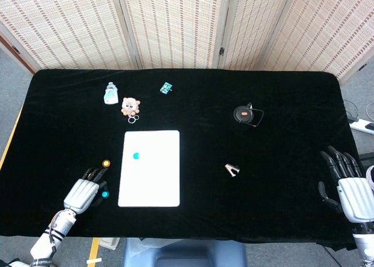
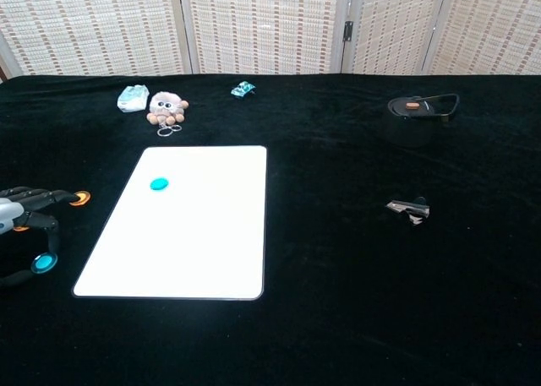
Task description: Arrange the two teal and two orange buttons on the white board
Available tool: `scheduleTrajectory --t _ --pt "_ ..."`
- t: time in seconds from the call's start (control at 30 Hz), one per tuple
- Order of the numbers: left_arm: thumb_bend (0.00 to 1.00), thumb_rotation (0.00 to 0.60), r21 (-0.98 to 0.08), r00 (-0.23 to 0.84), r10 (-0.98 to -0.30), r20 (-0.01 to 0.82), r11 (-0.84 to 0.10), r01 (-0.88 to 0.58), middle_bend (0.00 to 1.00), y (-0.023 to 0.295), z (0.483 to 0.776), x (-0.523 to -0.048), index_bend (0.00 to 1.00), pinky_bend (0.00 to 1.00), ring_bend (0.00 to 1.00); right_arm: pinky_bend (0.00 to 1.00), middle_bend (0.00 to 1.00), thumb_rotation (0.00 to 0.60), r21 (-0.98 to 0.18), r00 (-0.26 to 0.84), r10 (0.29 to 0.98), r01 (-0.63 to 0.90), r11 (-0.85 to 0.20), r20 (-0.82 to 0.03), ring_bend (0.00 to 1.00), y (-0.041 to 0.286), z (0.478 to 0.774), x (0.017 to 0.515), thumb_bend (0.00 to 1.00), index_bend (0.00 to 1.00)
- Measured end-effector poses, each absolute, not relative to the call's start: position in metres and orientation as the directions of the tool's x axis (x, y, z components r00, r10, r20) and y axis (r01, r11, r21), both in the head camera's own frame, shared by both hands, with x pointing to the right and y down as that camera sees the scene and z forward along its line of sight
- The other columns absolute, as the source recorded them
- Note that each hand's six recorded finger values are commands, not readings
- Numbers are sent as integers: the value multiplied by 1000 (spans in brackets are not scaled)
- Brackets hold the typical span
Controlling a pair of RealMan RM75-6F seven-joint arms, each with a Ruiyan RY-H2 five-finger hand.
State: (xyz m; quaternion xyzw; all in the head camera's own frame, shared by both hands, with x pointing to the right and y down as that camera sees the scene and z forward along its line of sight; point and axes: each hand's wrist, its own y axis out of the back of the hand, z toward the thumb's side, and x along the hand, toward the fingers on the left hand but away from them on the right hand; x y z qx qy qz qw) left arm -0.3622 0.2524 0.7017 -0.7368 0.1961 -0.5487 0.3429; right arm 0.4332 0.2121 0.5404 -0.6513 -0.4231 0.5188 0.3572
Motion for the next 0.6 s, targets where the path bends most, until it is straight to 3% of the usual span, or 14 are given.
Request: scheduleTrajectory --t 0.23,0.6 --pt "450 600 -751 352 -691 632 -658 55 74 230 690 -349 501 0 0 0 0 546 -905 107 922 181 -386 -372 39 211 540 433 589 0" --pt "462 600 -790 419 -707 569 -612 41 74 165 687 -294 498 0 0 0 0 547 -902 103 921 184 -390 -377 38 211 542 434 589 0"
